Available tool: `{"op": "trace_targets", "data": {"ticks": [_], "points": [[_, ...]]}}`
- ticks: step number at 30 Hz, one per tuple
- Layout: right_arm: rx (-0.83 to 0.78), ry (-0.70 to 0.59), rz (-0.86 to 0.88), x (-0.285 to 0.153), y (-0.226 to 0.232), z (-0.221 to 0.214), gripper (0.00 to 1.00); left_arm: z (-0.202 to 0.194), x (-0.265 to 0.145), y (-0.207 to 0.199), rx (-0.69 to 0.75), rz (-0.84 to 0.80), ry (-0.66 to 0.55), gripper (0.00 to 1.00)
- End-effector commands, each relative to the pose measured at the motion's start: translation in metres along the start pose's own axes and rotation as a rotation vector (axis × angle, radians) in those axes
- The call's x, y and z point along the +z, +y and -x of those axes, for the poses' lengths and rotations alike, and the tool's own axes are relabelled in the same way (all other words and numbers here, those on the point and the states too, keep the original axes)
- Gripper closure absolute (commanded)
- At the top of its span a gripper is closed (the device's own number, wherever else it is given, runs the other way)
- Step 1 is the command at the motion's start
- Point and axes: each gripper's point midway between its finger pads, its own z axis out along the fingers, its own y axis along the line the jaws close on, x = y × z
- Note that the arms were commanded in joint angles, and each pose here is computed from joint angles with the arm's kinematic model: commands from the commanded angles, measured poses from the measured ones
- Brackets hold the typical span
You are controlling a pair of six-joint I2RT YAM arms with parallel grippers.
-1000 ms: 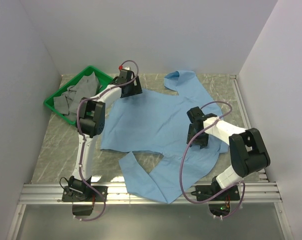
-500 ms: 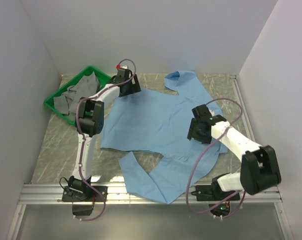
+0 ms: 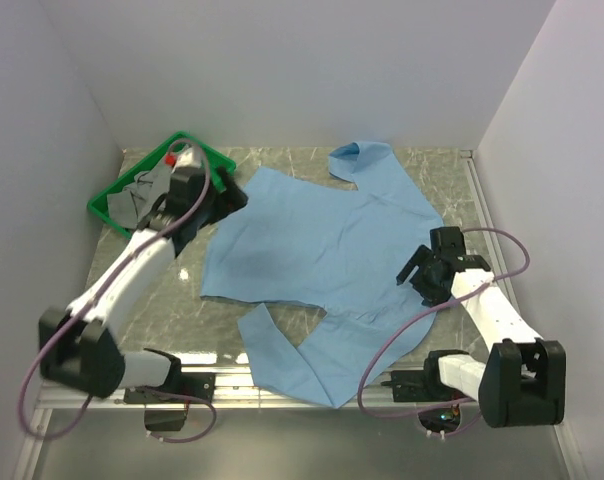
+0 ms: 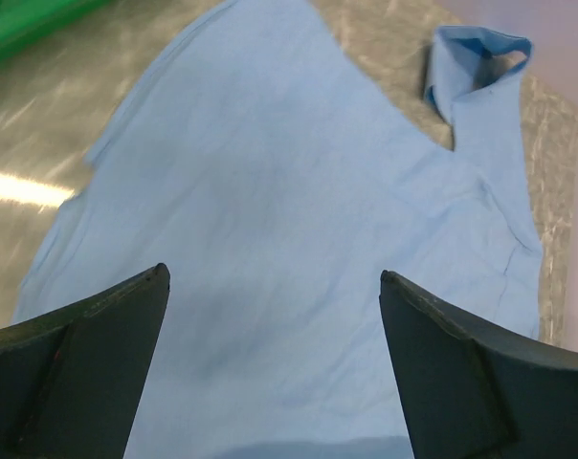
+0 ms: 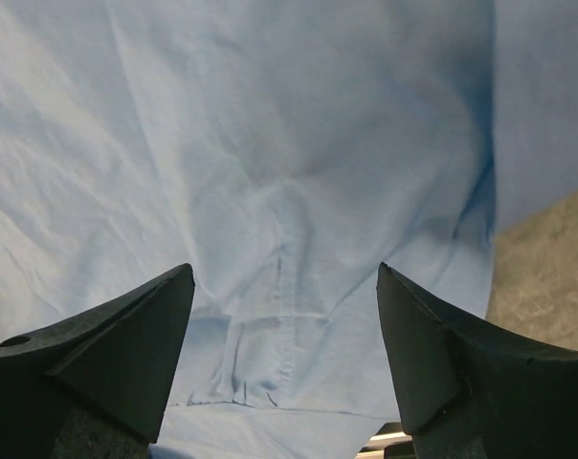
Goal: Fold and stack the long sleeve shirts
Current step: Flatten the shirt out, then fold the shirt
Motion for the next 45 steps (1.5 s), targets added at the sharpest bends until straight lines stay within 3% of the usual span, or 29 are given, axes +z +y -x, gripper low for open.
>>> {"op": "trace_targets", "data": {"ticks": [1,2,5,11,22,32,42,45], "points": [[0.065,-0.028,0.046,-0.007,0.001,0.002,0.16,-0.044,-0.018,0.056,-0.090,0.159,0.051,0.03],[0.102,-0.029,0.026,-0.004,-0.008,0.003,0.16,-0.068,-0.024,0.081,-0.116,0.224,0.091,0.03],[0.131,-0.023,0.025,0.001,-0.014,0.002,0.17,-0.091,-0.043,0.113,-0.185,0.291,0.083,0.04],[0.155,-0.024,0.015,0.010,-0.019,0.005,0.18,-0.128,-0.052,0.153,-0.285,0.388,0.118,0.07],[0.207,-0.009,0.007,0.031,-0.019,0.011,0.19,-0.160,-0.037,0.167,-0.391,0.411,0.207,0.14],[0.262,-0.008,-0.042,0.050,-0.022,0.030,0.19,-0.158,-0.019,0.178,-0.395,0.426,0.189,0.38],[0.257,-0.108,-0.067,0.040,-0.015,0.077,0.18,-0.134,-0.010,0.154,-0.363,0.339,0.170,0.30],[0.244,-0.100,-0.060,0.024,-0.018,0.064,0.13,-0.132,-0.018,0.151,-0.360,0.329,0.170,0.23]]}}
